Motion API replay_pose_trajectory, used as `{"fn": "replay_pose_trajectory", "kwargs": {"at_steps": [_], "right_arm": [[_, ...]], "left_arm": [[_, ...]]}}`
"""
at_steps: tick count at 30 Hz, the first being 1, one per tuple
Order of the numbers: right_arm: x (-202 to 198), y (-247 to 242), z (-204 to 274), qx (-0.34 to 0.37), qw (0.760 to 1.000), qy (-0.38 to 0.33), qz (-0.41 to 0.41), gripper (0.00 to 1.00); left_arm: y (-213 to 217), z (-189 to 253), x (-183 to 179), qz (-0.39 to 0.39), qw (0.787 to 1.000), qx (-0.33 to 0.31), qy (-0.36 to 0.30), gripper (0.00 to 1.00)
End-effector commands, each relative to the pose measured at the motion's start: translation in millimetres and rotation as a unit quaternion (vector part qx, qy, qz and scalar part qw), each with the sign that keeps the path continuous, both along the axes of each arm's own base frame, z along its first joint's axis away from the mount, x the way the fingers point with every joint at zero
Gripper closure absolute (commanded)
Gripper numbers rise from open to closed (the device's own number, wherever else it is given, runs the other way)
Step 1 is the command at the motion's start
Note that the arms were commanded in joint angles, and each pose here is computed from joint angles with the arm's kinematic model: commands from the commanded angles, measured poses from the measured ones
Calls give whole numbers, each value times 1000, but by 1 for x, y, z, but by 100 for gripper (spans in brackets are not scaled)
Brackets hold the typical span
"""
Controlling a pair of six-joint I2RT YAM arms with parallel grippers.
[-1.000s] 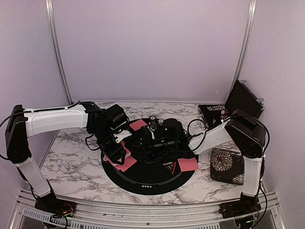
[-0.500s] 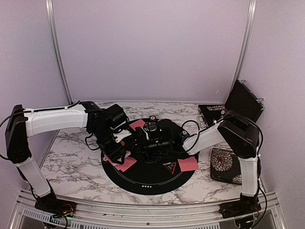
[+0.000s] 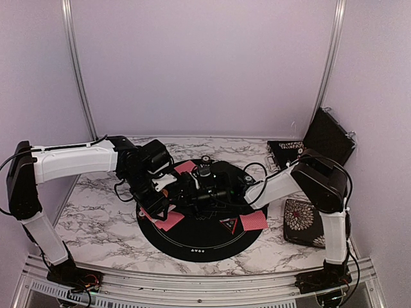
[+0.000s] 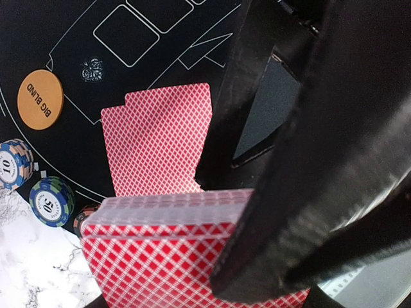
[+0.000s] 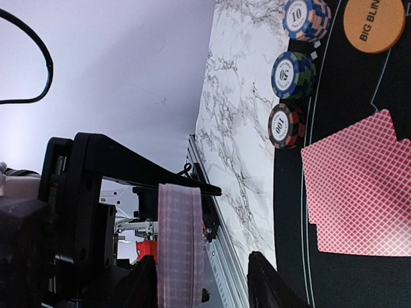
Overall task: Distribute texas hold em gaming equipment
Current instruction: Pick up the poker card from the face-down deck piles.
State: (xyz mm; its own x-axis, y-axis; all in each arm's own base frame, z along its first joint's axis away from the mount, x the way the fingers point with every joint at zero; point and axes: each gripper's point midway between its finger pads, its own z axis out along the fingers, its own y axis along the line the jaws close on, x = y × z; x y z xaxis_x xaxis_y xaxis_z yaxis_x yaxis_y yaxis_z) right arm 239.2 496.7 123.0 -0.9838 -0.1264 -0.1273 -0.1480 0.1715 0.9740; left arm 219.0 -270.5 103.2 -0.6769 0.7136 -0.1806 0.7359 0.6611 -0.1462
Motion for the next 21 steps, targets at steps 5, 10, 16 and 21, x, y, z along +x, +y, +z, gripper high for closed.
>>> {"fn": "replay_pose_trajectory", "kwargs": {"at_steps": [5, 10, 16, 21], "right_arm": [[5, -8, -10, -13, 1000, -4, -17, 56], [12, -16, -10, -21, 999, -10, -29, 58], [15, -21, -8, -22, 999, -13, -36, 58], [16, -23, -3, -20, 999, -16, -38, 58]], "left_arm": [[-3, 20, 4, -1, 999, -23, -24, 45], [-4, 20, 3, -3, 999, -24, -23, 45], [-3, 18, 3, -2, 1000, -22, -22, 45], [-3, 18, 3, -2, 1000, -23, -21, 45]]}}
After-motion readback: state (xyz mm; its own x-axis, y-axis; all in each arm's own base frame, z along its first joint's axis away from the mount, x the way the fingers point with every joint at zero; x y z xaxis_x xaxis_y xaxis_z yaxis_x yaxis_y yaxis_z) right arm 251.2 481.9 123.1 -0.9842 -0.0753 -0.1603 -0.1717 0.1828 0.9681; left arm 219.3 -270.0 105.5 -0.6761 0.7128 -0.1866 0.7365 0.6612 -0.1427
